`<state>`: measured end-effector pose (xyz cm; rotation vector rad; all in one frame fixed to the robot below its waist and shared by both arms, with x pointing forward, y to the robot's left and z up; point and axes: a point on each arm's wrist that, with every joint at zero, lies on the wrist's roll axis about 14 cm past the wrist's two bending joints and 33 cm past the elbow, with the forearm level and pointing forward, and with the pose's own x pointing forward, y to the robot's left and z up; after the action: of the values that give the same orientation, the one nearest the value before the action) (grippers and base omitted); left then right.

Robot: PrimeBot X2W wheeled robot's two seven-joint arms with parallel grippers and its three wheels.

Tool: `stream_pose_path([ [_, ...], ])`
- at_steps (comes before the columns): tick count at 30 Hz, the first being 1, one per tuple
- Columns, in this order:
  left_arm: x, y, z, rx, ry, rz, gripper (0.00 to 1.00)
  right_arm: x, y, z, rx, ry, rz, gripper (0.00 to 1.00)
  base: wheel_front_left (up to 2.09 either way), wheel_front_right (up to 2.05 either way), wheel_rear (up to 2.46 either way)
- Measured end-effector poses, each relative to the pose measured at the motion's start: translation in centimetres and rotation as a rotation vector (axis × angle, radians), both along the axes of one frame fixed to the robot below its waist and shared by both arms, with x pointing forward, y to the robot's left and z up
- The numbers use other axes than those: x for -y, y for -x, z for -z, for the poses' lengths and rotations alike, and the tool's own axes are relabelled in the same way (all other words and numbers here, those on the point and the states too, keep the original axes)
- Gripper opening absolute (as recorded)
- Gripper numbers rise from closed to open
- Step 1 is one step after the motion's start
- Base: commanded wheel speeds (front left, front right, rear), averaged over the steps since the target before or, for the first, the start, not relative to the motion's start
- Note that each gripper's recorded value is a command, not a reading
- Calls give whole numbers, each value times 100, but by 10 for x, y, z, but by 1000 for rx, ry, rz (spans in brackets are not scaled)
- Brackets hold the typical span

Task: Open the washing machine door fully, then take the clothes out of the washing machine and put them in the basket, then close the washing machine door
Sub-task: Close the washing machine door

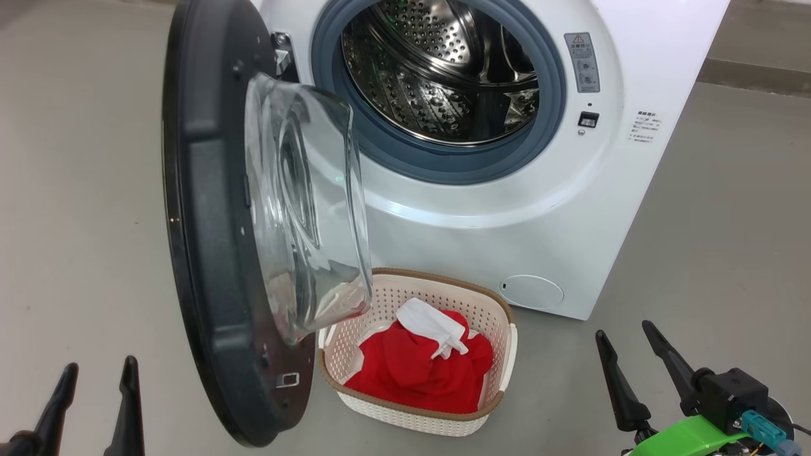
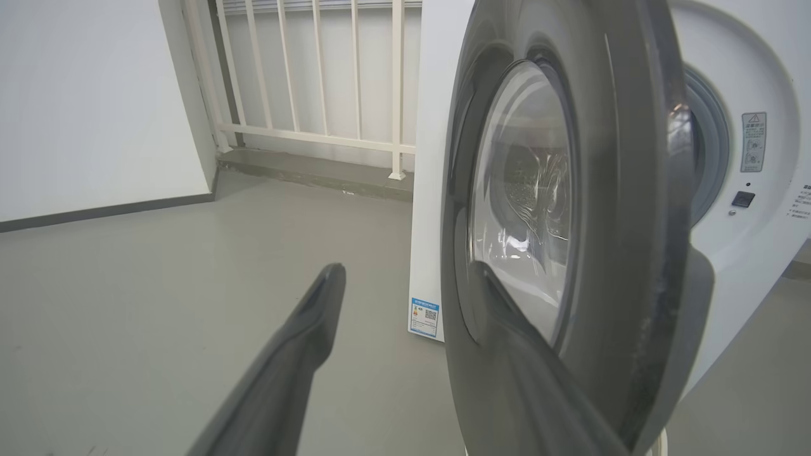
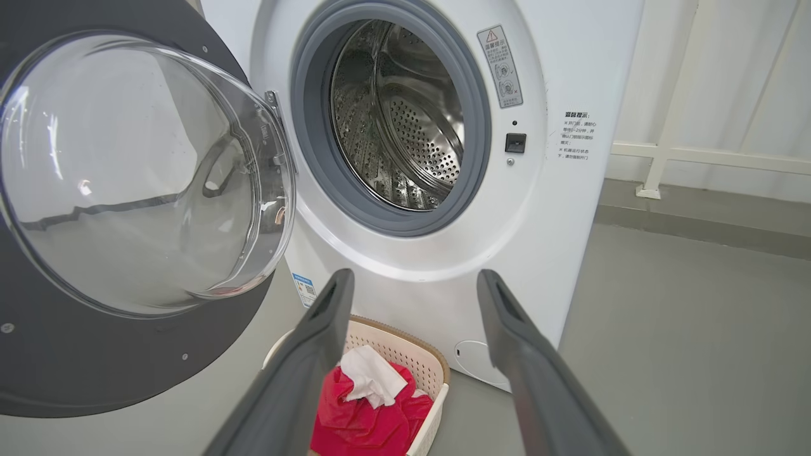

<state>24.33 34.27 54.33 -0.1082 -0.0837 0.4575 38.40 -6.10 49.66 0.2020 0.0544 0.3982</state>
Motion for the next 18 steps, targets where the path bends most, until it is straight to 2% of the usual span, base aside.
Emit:
stream_pose_path([
  [18,4,-3,-5,1,-14,-3,100,1,2,3,-9,3,2,100,0,0,0],
])
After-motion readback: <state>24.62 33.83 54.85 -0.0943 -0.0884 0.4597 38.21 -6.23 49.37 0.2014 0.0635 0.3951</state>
